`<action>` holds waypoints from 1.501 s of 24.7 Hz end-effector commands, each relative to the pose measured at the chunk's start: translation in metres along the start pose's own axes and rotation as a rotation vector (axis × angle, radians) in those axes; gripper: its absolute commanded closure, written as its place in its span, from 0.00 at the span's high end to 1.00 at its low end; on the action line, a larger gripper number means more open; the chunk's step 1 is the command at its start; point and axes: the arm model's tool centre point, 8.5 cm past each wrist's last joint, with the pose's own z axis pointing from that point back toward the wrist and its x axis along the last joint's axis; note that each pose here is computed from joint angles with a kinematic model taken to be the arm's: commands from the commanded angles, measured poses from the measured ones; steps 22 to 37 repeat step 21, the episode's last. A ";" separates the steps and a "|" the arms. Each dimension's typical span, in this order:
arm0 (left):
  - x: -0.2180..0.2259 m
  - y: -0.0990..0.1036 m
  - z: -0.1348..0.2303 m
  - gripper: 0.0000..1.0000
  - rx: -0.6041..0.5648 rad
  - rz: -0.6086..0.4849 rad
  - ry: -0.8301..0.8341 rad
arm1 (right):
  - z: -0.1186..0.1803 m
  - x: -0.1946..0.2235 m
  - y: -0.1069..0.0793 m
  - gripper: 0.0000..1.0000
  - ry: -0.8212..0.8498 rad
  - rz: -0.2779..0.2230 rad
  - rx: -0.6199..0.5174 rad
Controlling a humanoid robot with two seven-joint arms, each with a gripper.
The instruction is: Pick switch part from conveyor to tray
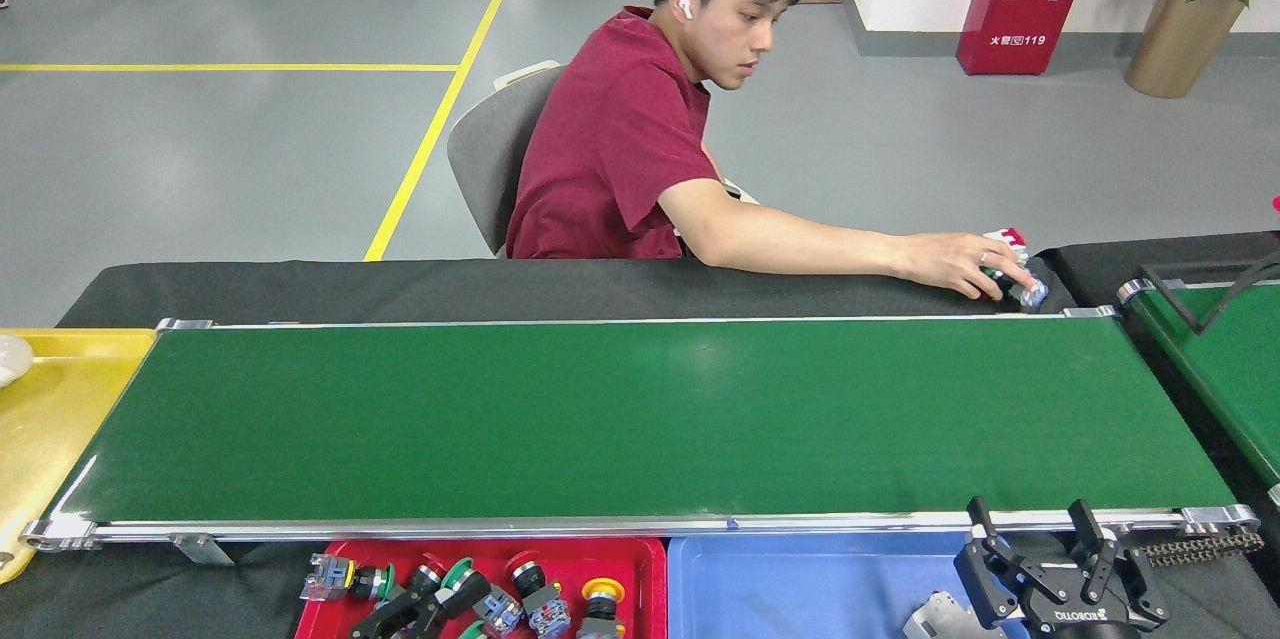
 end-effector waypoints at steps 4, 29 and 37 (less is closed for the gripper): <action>-0.093 -0.001 0.058 1.00 0.013 -0.047 0.572 | -0.002 0.000 -0.008 0.99 -0.004 0.000 -0.025; -0.119 -0.019 0.096 1.00 -0.056 -0.038 0.701 | -0.001 0.001 -0.008 0.99 -0.007 0.001 -0.025; -0.119 -0.019 0.096 1.00 -0.056 -0.038 0.701 | -0.001 0.001 -0.008 0.99 -0.007 0.001 -0.025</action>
